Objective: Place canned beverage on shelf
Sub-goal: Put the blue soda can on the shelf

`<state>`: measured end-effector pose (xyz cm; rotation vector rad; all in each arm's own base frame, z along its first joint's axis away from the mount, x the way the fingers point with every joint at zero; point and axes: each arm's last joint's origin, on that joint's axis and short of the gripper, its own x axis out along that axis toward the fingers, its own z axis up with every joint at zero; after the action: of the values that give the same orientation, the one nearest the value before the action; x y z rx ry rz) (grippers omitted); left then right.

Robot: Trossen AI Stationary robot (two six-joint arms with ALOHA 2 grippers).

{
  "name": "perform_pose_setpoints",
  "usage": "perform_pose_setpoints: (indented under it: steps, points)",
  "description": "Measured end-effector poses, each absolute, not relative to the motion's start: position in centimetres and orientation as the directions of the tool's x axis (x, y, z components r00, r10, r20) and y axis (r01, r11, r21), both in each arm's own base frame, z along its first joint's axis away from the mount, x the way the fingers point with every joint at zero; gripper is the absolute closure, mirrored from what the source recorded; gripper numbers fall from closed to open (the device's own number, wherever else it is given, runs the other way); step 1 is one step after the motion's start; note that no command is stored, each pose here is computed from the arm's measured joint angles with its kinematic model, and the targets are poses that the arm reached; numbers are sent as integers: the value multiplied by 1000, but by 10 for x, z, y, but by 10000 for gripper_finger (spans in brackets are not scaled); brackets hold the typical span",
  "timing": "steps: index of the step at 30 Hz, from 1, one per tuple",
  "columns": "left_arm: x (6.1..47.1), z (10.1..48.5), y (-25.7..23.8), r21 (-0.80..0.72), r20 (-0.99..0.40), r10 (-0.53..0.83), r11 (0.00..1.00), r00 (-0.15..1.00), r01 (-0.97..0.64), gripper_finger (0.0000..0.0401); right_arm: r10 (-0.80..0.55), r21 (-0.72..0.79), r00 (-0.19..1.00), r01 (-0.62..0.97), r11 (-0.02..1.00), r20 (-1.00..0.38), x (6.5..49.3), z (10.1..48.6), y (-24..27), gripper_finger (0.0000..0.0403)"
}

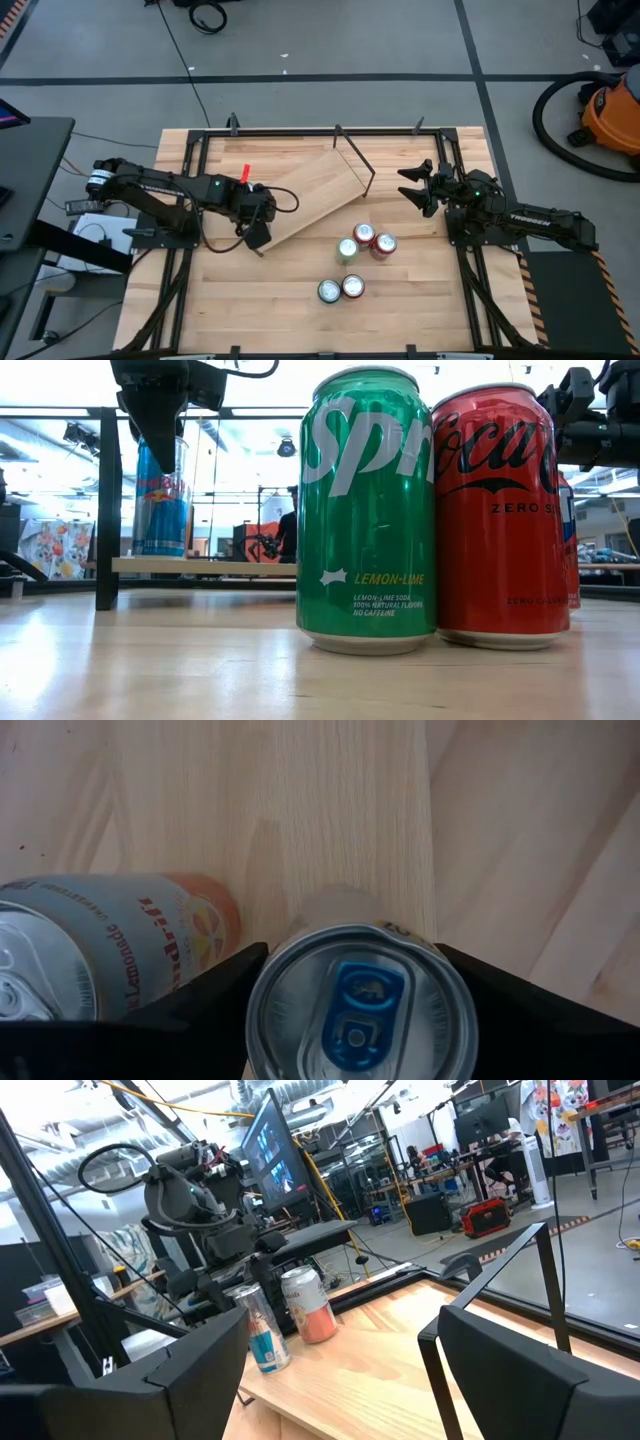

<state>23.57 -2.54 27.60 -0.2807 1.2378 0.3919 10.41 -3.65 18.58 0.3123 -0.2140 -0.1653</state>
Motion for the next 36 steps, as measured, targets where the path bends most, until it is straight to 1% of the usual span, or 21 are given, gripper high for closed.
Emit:
perform_pose_setpoints:
  steps: [3, 11, 14, 29, 36]
  points:
    - [236, 276, -25, 4, -952, 137, 900, 274, -436, 102, -194, 321, 964, 128, 938, 183, 104, 186, -37, 69]
    - [236, 276, -26, -10, -955, 120, 902, 273, -431, 41, -194, 321, 964, 128, 938, 183, 104, 186, -37, 69]
    - [236, 276, -26, -10, -955, 120, 902, 272, -431, 28, -194, 321, 964, 128, 938, 183, 104, 186, -37, 69]
    - [236, 278, -26, 19, -951, 127, 934, 282, -356, 23, -194, 326, 964, 127, 937, 183, 104, 186, -37, 69]
    - [244, 301, -25, 41, -913, 163, 949, 373, -312, 23, -194, 325, 964, 127, 937, 183, 104, 186, -37, 69]
